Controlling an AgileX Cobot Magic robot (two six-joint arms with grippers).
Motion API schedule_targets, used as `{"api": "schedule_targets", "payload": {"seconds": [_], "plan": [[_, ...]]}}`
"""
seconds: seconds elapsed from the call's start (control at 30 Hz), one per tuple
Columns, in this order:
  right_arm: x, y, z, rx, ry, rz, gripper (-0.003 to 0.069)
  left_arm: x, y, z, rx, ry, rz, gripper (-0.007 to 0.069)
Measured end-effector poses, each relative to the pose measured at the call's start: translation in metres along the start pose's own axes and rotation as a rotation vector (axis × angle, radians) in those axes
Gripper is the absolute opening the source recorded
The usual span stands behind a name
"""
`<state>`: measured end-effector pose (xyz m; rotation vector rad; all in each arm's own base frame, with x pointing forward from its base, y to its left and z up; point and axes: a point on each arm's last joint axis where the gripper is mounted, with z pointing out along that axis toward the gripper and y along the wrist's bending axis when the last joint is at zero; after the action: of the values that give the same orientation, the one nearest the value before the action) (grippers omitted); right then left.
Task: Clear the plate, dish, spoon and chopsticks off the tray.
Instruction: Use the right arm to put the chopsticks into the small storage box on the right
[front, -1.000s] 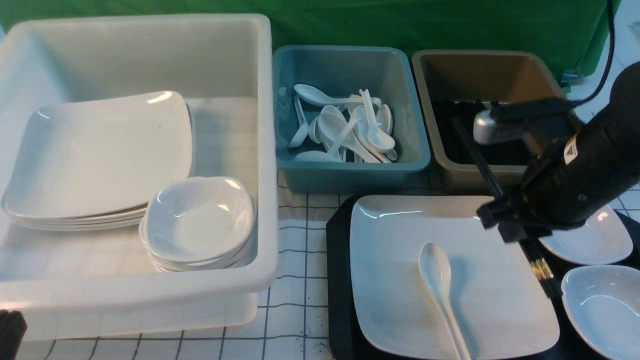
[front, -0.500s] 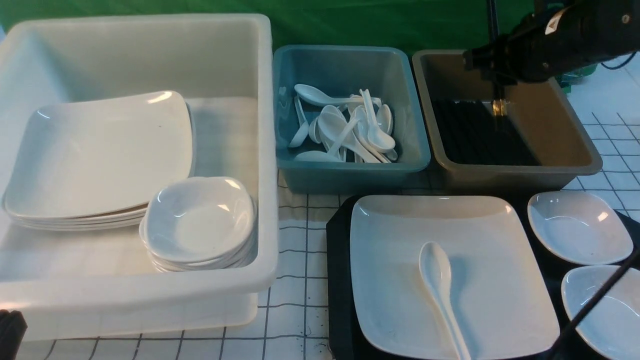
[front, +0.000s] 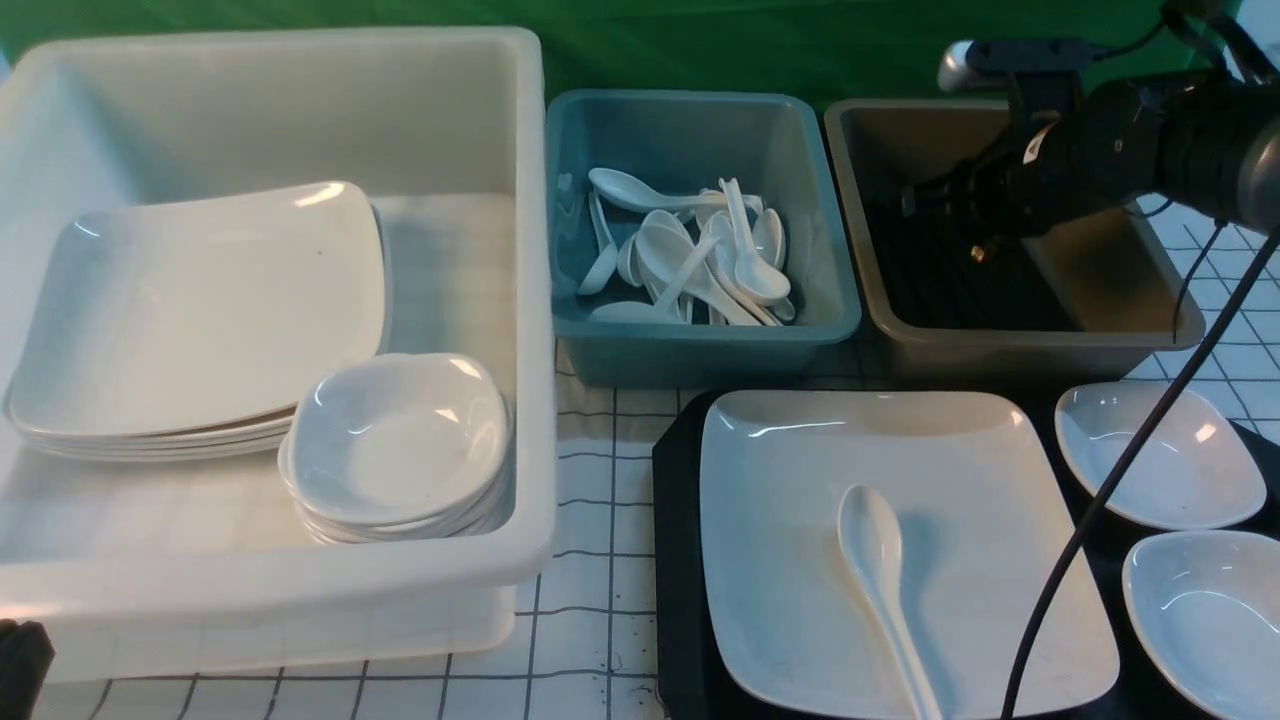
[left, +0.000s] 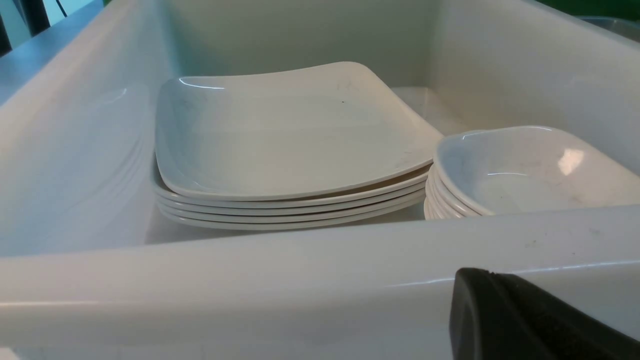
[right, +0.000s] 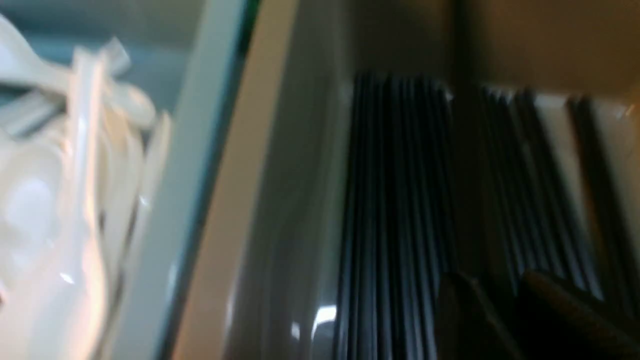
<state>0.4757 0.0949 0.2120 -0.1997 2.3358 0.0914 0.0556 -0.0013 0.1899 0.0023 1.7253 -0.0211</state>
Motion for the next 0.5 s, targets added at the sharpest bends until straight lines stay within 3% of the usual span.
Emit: {"api": "schedule_targets", "payload": {"seconds": [0.1,0.23,0.33,0.5], "plan": [[0.006,0.000,0.002,0.003,0.052,0.020,0.0249,0.000,0.000,0.000,0.000,0.000,0.000,0.0021],[0.010,-0.001,-0.005,0.010,0.127,0.024,0.0272,0.000,0.000,0.000,0.000,0.000,0.000,0.0021],[0.008,-0.001,-0.020,0.014,0.180,0.016,0.0260,0.000,0.000,0.000,0.000,0.000,0.000,0.0021],[-0.007,-0.002,-0.076,0.012,0.246,-0.074,0.0173,0.000,0.000,0.000,0.000,0.000,0.000,0.0021]]}}
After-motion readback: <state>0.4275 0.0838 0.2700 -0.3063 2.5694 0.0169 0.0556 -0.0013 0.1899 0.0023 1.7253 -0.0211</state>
